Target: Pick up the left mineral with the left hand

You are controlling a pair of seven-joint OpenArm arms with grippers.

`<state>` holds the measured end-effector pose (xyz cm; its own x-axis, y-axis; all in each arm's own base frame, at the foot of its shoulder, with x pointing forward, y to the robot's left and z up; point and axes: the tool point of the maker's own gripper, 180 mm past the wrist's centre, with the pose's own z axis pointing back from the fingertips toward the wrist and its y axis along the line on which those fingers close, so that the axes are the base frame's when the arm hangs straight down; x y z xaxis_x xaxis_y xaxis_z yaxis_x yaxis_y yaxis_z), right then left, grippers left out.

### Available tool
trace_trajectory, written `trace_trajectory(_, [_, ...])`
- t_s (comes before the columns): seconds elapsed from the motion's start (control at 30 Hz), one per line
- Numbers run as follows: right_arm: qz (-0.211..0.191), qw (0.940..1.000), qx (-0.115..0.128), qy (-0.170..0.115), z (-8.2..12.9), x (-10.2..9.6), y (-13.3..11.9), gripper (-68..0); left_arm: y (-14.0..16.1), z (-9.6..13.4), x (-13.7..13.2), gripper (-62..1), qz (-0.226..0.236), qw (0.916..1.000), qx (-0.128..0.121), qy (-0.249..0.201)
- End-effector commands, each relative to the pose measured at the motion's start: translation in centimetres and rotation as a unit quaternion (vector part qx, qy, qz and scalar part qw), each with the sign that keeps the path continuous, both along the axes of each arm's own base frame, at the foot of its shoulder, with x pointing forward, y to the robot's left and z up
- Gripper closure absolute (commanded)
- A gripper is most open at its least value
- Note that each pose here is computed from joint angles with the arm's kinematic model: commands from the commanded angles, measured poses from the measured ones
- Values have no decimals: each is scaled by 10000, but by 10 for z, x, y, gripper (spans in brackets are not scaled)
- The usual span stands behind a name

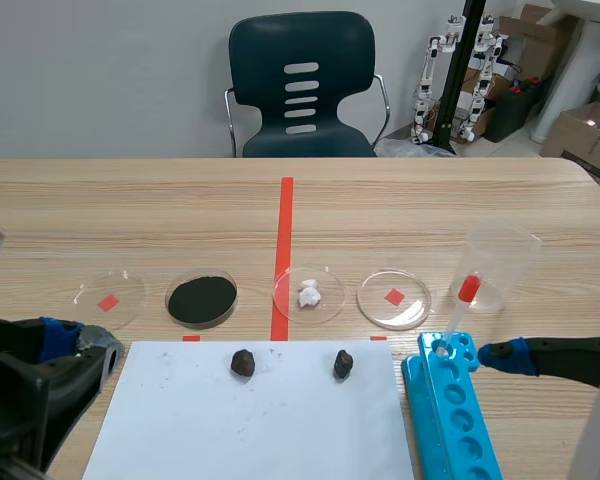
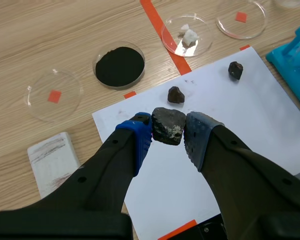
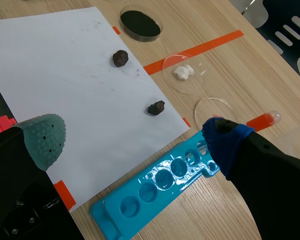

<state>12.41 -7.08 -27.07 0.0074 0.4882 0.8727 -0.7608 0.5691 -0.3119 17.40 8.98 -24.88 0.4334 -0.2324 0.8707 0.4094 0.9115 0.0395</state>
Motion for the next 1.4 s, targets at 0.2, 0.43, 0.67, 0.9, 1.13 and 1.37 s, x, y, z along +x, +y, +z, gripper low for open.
trace_trajectory(0.2, [12,9998,137,-173,12,4,4,-569,-3,10,-5,-145,-71,9996,-23,-261])
trace_trajectory(0.43, [12,9998,137,-173,12,4,4,-569,-3,9,-5,-145,-71,9997,-13,-247])
trace_trajectory(0.67, [12,9998,137,-173,12,4,4,-569,-3,9,-5,-145,-68,9997,-14,-246])
trace_trajectory(0.9, [12,9998,137,-173,12,4,4,-569,-3,9,-5,-145,-68,9997,-14,-245])
trace_trajectory(1.13, [12,9998,137,-173,12,4,4,-569,-3,8,-5,-145,-67,9997,-6,-227])
trace_trajectory(1.37, [12,9998,137,-173,12,4,4,-569,-3,8,-5,-145,-67,9997,-6,-227])
